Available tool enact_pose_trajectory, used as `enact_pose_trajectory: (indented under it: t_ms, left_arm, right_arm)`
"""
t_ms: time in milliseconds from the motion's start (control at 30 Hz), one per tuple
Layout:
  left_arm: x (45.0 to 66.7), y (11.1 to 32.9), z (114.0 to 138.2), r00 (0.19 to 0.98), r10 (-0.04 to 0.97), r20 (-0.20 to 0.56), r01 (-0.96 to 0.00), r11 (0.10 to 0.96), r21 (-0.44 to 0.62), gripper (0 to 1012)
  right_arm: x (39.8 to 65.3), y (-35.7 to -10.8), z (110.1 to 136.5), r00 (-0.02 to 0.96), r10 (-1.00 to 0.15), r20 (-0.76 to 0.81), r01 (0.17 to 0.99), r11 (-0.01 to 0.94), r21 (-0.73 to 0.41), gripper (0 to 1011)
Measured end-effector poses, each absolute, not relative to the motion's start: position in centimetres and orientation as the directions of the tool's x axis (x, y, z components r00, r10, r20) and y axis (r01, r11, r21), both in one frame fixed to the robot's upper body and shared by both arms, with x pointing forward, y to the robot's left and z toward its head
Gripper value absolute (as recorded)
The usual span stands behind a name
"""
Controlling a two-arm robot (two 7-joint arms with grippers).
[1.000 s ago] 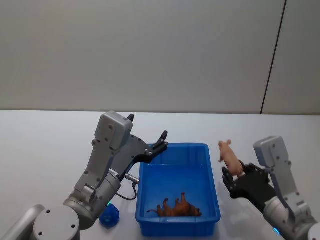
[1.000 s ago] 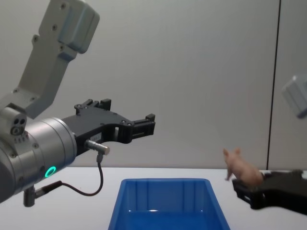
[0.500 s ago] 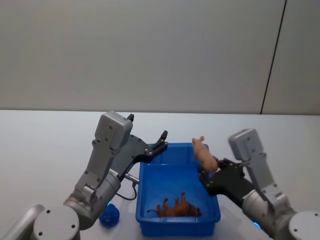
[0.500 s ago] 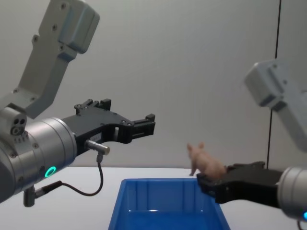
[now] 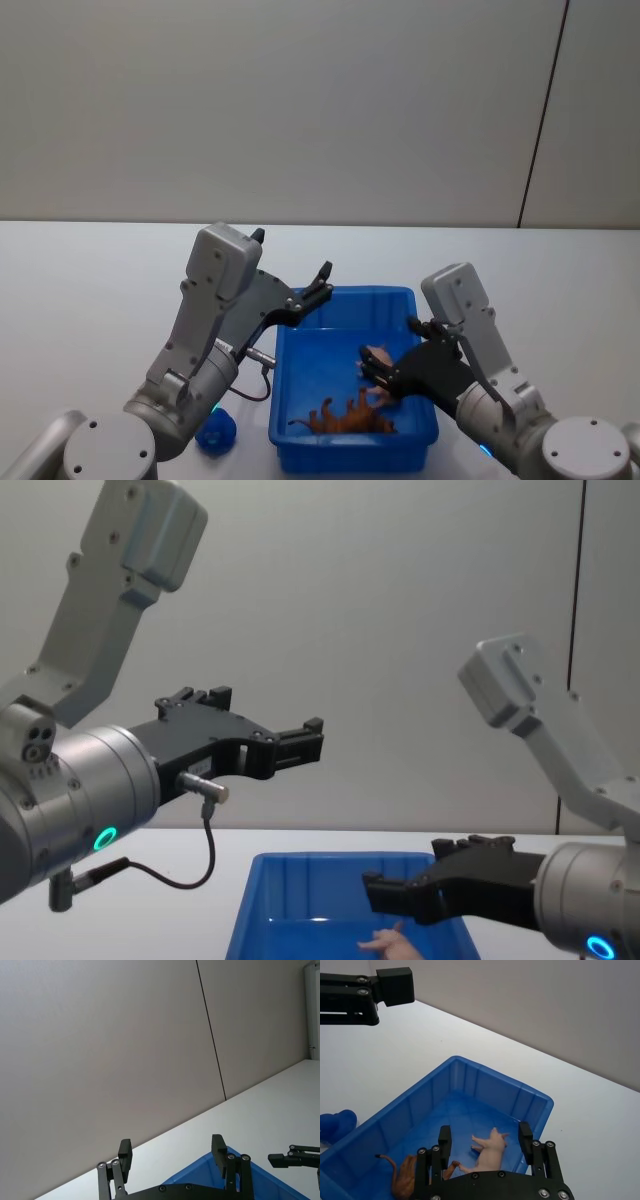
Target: Pick up the two dolls from the table and place them into the box.
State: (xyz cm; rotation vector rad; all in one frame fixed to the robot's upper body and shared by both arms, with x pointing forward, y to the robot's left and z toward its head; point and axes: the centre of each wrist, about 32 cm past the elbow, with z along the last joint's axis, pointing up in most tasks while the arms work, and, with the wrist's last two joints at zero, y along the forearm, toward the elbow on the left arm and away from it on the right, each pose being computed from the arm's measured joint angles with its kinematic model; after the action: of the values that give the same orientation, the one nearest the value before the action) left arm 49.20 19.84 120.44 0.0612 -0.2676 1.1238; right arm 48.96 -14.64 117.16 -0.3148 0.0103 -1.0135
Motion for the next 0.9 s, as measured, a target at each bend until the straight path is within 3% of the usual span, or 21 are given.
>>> enact_pose_trajectory:
  t_ms: [300, 900]
  left_arm:
    - [49.2, 19.8, 120.4, 0.404, 0.882, 0.243, -0.897, 0.434, -0.086, 1002]
    - [49.2, 19.8, 120.4, 0.404, 0.882, 0.243, -0.897, 0.434, -0.086, 1001]
  right_arm:
    - [49.2, -15.3, 117.4, 0.510, -0.850, 0.130, 0.851, 0.476, -0.224, 1001]
    - [48.3, -20.4, 117.3, 0.454, -0.881, 0.135, 0.885, 0.429, -0.182, 1001]
